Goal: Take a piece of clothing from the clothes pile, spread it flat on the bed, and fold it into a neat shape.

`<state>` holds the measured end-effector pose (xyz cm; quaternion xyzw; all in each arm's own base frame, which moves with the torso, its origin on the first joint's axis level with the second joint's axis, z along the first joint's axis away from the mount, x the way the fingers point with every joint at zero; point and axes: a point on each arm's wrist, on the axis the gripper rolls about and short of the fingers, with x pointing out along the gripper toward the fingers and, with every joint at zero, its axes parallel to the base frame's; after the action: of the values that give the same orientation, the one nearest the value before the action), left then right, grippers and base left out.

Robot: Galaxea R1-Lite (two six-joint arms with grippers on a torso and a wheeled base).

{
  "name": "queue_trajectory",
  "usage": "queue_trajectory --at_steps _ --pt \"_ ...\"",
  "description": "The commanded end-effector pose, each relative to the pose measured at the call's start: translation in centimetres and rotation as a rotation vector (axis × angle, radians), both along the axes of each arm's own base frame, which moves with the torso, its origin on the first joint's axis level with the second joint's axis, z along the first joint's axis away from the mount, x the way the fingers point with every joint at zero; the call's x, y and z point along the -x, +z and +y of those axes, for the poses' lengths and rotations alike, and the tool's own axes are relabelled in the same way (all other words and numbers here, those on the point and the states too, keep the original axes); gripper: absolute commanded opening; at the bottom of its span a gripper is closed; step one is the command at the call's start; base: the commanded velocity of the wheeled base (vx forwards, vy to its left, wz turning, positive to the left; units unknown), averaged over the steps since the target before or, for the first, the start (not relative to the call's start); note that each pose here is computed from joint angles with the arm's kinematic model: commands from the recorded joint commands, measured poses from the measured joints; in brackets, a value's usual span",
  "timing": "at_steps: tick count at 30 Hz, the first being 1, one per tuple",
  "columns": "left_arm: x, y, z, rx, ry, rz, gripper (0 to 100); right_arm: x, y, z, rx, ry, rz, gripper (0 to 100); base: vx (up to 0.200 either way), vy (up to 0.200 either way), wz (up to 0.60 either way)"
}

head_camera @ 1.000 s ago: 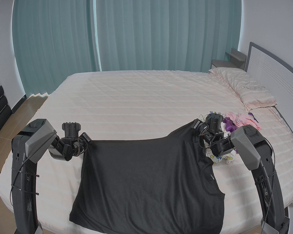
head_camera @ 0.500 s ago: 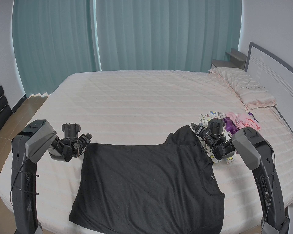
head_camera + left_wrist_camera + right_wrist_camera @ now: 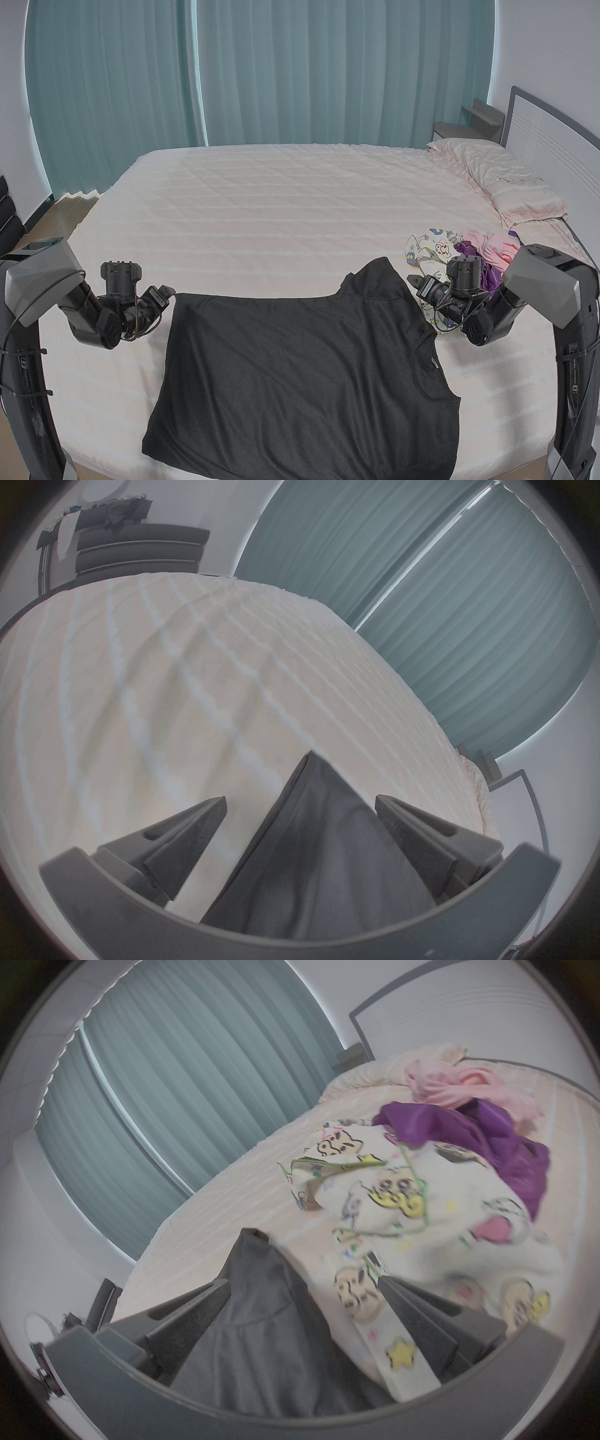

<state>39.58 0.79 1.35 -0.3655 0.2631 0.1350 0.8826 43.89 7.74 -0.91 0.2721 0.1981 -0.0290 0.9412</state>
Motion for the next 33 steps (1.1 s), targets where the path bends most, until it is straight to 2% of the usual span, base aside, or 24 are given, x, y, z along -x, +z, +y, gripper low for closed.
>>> queue_trajectory --at_steps 1,3,9,14,20,29,33 --pt "8.7 2.5 -0.8 0.076 -0.034 -0.007 100 8.0 5.4 -0.4 -0.15 -0.038 0.024 100 -0.2 0.0 0.0" --pt "11.6 1.4 -1.1 0.085 -0.037 0.03 100 10.6 4.8 -0.7 -0.183 -0.058 0.082 100 -0.2 0.0 0.0" --pt "16.5 0.1 -1.2 0.123 -0.074 0.076 100 14.3 3.5 -1.5 -0.249 -0.098 0.117 100 -0.2 0.0 0.0" --pt "18.5 -0.5 -1.5 0.16 -0.094 0.132 100 16.0 2.6 -1.9 -0.267 -0.103 0.141 100 -0.2 0.0 0.0" --pt "19.5 -0.8 -1.8 0.162 -0.112 0.172 100 16.8 2.0 -2.0 -0.322 -0.129 0.147 100 -0.2 0.0 0.0" --pt "18.6 -2.6 -2.7 0.151 -0.141 0.216 100 17.6 1.6 -1.8 -0.328 -0.109 0.152 100 0.0 0.0 0.0" --pt "17.7 -3.6 -3.2 0.134 -0.101 0.217 100 17.7 1.6 -1.7 -0.33 -0.106 0.153 100 0.0 0.0 0.0"
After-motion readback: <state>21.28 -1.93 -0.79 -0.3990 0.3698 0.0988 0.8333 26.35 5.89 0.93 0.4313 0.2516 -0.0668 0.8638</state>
